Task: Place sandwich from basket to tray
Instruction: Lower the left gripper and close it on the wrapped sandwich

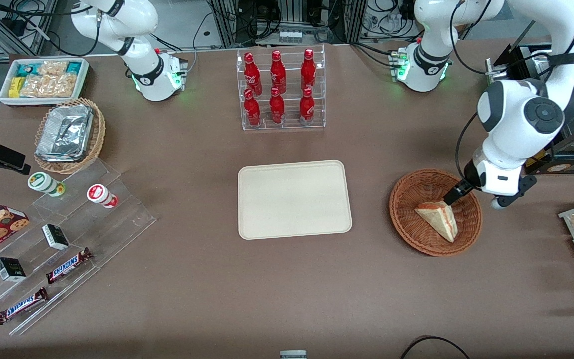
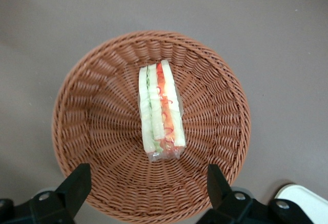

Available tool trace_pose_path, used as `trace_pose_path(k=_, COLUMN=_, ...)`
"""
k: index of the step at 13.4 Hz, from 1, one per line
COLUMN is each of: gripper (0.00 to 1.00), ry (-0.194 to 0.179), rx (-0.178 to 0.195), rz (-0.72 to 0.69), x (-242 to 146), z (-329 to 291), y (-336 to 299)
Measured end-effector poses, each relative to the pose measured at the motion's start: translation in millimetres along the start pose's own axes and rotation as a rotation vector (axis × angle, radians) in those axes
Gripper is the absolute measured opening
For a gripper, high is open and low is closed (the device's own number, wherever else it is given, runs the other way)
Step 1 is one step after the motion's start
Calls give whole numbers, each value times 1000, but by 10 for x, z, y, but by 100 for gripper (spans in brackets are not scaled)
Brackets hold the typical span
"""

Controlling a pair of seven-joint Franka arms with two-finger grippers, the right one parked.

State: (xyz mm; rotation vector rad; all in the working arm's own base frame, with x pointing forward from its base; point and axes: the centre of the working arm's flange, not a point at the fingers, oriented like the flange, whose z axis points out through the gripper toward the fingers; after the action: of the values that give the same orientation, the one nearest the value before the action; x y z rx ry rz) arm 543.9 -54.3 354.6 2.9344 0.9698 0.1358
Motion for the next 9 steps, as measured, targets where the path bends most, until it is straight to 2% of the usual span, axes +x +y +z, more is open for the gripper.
trace_pose_path(k=4, gripper=100, ry=-30, rx=14, rz=-33, x=-15, z=359, y=8)
trace_pose_path(k=9, gripper=100, ry=-31, rx=1, rz=-59, x=9, z=708, y=19)
